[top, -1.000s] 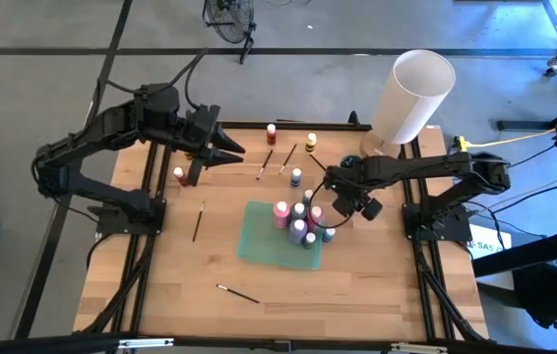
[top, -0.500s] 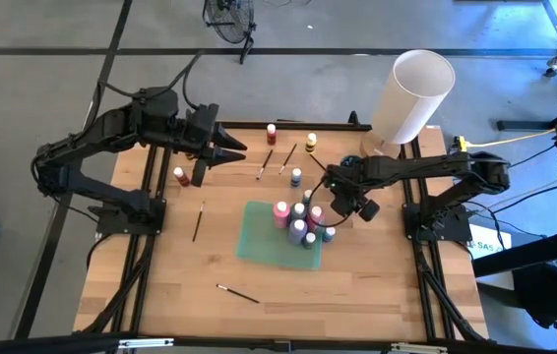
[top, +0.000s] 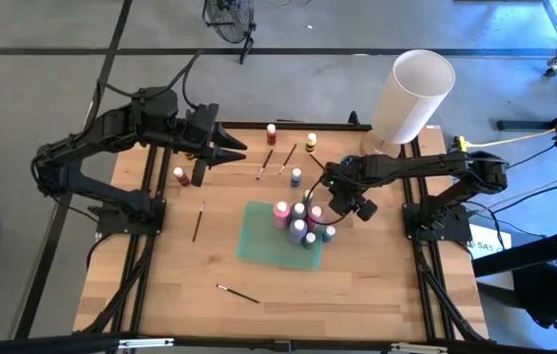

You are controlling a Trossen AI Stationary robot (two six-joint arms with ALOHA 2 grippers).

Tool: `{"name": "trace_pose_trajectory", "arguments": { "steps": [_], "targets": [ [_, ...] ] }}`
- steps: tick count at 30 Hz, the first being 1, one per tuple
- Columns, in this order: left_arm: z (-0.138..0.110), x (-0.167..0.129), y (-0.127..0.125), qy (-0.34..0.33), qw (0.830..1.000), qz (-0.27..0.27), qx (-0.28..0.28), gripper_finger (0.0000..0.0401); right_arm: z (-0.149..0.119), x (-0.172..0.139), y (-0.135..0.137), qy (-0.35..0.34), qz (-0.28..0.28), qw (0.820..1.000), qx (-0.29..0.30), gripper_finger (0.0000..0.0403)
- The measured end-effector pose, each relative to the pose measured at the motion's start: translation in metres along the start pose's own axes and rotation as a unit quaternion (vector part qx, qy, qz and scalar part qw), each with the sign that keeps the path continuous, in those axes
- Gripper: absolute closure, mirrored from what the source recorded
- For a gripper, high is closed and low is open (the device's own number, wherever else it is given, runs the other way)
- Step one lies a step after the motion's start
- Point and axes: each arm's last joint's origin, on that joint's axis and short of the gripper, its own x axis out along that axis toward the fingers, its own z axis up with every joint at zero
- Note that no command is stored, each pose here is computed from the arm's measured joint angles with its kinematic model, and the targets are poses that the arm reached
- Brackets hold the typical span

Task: Pick & Place Paint Supplies
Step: Move the green cup to the middle right of the table

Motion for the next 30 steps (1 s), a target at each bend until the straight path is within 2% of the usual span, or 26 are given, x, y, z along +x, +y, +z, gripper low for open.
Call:
{"name": "trace_pose_trajectory", "arguments": {
  "steps": [7, 22, 30],
  "targets": [
    [0.000, 0.000, 0.000, 0.000, 1.000, 0.000, 0.000, 0.0303, -0.002, 0.000, -0.001, -0.006, 0.004, 1.000, 0.007, 0.0244],
    [0.000, 0.000, 0.000, 0.001, 1.000, 0.000, 0.000, 0.0303, -0.008, 0.000, -0.006, -0.012, 0.001, 1.000, 0.020, 0.0245],
    [0.000, 0.000, 0.000, 0.001, 1.000, 0.000, 0.000, 0.0303, -0.014, 0.007, -0.002, 0.030, -0.010, 0.999, 0.022, 0.0245]
  ]
}}
